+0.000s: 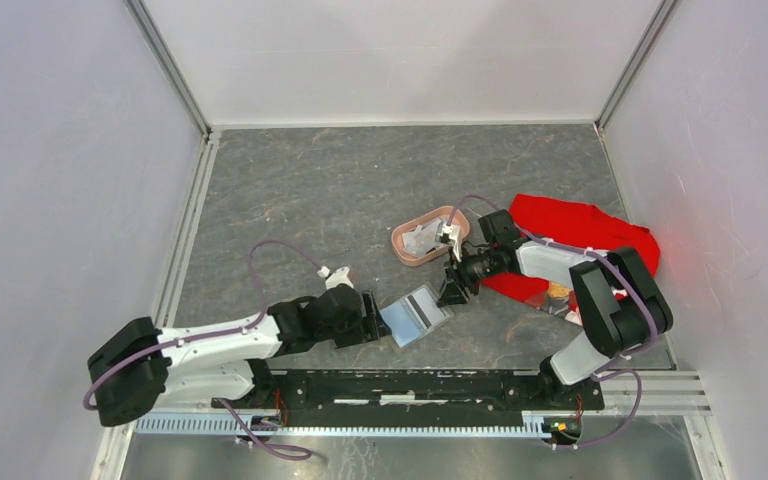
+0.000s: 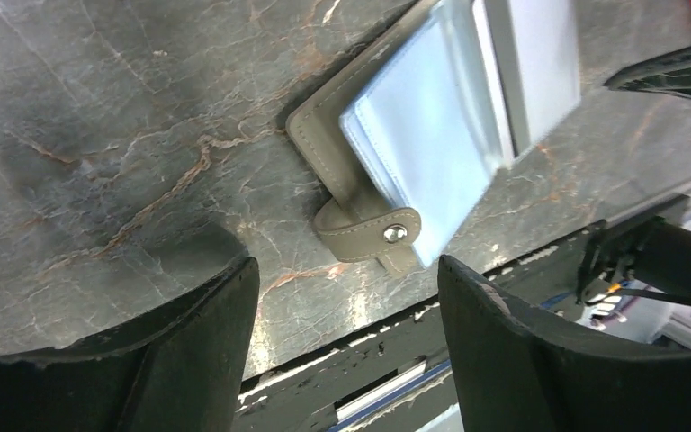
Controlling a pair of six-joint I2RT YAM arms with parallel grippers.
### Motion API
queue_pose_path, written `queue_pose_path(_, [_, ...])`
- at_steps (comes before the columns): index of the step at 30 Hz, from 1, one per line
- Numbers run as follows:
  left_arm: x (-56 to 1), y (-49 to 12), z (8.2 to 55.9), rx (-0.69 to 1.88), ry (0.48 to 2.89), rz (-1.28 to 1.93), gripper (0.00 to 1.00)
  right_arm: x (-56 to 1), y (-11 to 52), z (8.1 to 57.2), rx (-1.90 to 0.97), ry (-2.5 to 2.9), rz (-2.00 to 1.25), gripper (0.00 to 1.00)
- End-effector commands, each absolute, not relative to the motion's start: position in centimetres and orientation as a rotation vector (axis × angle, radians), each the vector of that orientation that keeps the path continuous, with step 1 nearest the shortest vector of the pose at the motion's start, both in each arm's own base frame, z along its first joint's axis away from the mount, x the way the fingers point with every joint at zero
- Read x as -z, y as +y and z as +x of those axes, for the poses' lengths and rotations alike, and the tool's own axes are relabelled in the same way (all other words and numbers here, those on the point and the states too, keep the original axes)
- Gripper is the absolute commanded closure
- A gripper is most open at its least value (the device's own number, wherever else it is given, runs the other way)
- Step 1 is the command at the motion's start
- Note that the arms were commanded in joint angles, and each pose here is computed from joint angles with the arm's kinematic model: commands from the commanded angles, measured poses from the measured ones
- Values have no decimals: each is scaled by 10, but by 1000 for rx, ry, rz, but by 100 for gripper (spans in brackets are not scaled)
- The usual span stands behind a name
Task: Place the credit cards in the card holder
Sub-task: Insert the credit card into the card holder.
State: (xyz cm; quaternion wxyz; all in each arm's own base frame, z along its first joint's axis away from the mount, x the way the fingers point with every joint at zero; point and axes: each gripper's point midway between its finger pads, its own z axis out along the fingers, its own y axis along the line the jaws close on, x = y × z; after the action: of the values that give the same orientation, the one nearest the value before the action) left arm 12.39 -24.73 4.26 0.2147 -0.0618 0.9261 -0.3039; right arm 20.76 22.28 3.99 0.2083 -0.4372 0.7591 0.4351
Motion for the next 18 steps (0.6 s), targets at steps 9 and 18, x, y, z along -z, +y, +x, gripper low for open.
queue_pose_path(9, [-32,-263,138,589,2614,-346,18,-45,227,212,-1238,2082,-1215,46])
queue_pose_path(18, [-17,-269,137,513,2675,-377,57,-46,227,213,-1231,2079,-1219,46])
